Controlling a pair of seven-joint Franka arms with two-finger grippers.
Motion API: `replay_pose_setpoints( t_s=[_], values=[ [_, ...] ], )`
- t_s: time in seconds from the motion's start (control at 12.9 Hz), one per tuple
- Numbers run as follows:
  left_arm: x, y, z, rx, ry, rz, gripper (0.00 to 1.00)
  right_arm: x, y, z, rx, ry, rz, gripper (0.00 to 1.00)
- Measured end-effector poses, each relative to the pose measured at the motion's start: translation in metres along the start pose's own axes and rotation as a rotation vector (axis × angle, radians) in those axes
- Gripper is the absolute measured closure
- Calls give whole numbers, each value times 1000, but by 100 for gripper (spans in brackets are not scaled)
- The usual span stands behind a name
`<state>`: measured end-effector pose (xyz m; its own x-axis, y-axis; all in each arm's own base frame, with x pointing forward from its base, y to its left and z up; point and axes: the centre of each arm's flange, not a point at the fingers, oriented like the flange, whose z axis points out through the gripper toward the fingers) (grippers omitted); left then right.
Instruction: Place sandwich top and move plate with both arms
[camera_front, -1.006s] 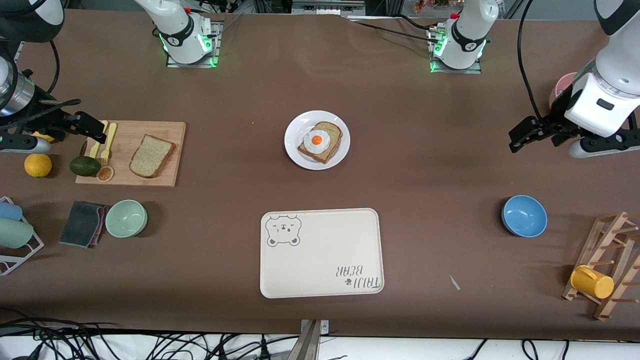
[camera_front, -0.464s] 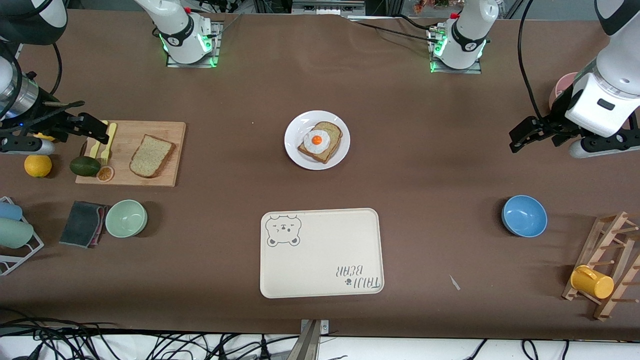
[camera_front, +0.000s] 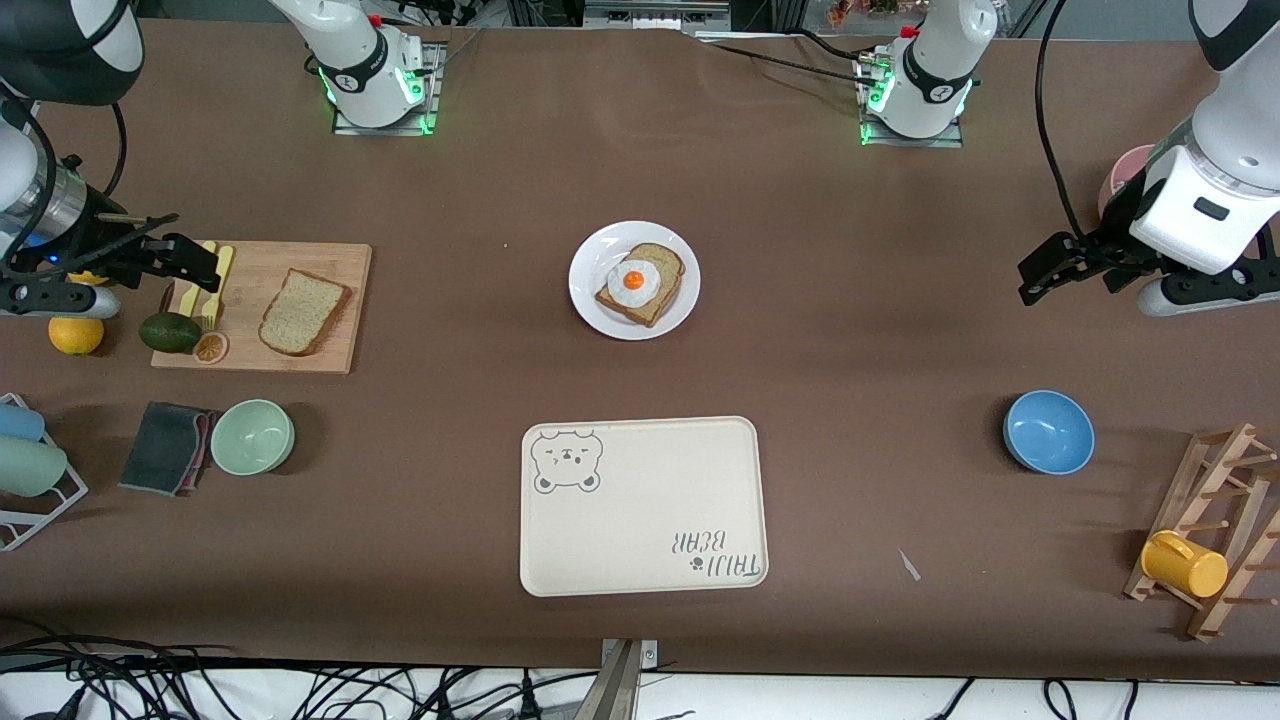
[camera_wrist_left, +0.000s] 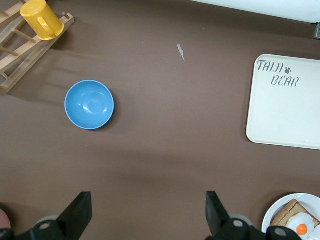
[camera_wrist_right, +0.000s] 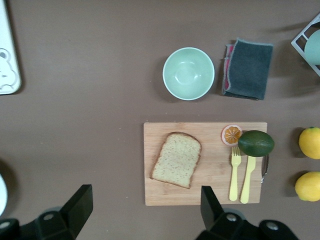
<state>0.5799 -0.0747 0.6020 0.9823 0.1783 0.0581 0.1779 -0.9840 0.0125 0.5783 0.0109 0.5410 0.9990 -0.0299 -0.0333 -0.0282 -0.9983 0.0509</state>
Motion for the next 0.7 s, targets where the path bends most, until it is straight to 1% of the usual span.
replay_pose_setpoints(
  t_s=[0.23, 0.46, 0.54, 0.7],
  values=[
    [0, 1, 0, 0, 0, 1, 0, 10, 2, 23, -7, 2, 0, 3],
    [0, 1, 0, 0, 0, 1, 0, 14, 16, 63, -5, 14, 27, 4],
    [0, 1, 0, 0, 1, 1, 0, 12, 22, 79, -5, 9, 43, 4],
    [0, 1, 0, 0, 1, 1, 0, 2, 35, 112, -5, -25, 72, 4]
  ],
)
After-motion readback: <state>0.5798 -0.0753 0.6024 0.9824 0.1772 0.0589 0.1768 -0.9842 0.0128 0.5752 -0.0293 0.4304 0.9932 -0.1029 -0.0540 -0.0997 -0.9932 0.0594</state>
